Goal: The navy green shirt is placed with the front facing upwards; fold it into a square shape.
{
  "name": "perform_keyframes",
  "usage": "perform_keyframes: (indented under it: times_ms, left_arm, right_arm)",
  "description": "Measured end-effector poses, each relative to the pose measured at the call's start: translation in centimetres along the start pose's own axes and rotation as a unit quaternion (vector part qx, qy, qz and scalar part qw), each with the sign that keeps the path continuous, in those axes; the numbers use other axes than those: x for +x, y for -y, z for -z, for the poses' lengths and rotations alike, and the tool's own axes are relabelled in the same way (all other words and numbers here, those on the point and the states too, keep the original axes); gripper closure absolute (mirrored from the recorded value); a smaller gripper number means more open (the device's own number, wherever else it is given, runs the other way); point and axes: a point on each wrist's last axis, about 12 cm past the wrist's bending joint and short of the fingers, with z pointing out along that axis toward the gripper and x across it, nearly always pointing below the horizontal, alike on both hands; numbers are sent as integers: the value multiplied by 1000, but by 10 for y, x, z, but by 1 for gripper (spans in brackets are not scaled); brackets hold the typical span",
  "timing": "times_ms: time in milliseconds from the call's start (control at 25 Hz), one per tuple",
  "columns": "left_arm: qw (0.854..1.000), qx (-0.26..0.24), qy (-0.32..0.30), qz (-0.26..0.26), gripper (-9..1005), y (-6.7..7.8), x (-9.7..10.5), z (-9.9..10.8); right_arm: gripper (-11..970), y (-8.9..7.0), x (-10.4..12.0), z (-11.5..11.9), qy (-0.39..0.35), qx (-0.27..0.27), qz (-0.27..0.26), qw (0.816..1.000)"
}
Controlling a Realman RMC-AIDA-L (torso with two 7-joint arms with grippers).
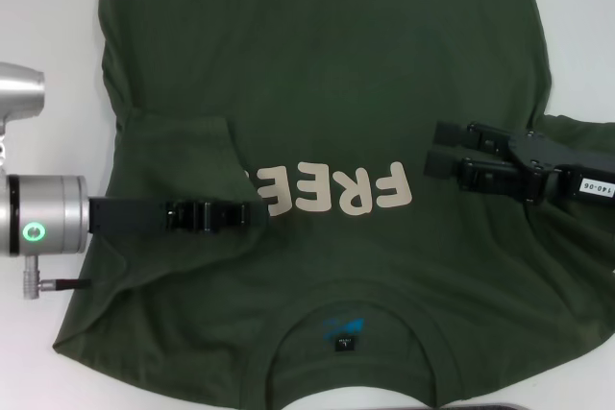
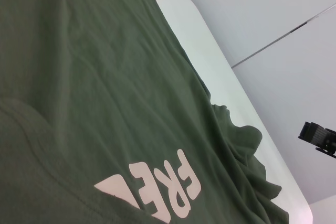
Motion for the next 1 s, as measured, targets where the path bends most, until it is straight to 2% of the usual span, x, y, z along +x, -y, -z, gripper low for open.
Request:
perform_keyframes:
  times_ms: [320, 360, 640, 840, 1000]
  left_arm:
    - [999, -28, 22, -10, 929, -6, -8, 2]
    - [998, -43, 36, -21, 893, -9, -14, 6]
    - [992, -60, 97, -54, 672, -9, -28, 28]
    - [980, -67, 172, -71, 540, -9, -35, 51]
    - [971, -82, 213, -70, 325, -13, -39, 68]
  right_arm:
    - [44, 1, -1, 2, 1, 4, 1, 1000]
    - [44, 1, -1, 2, 1, 4, 1, 1000]
    - [44, 3, -5, 6, 9, 11, 4, 1000]
    - [44, 6, -10, 16, 22, 29, 9, 999]
    - [44, 10, -16, 31, 27, 50, 16, 998]
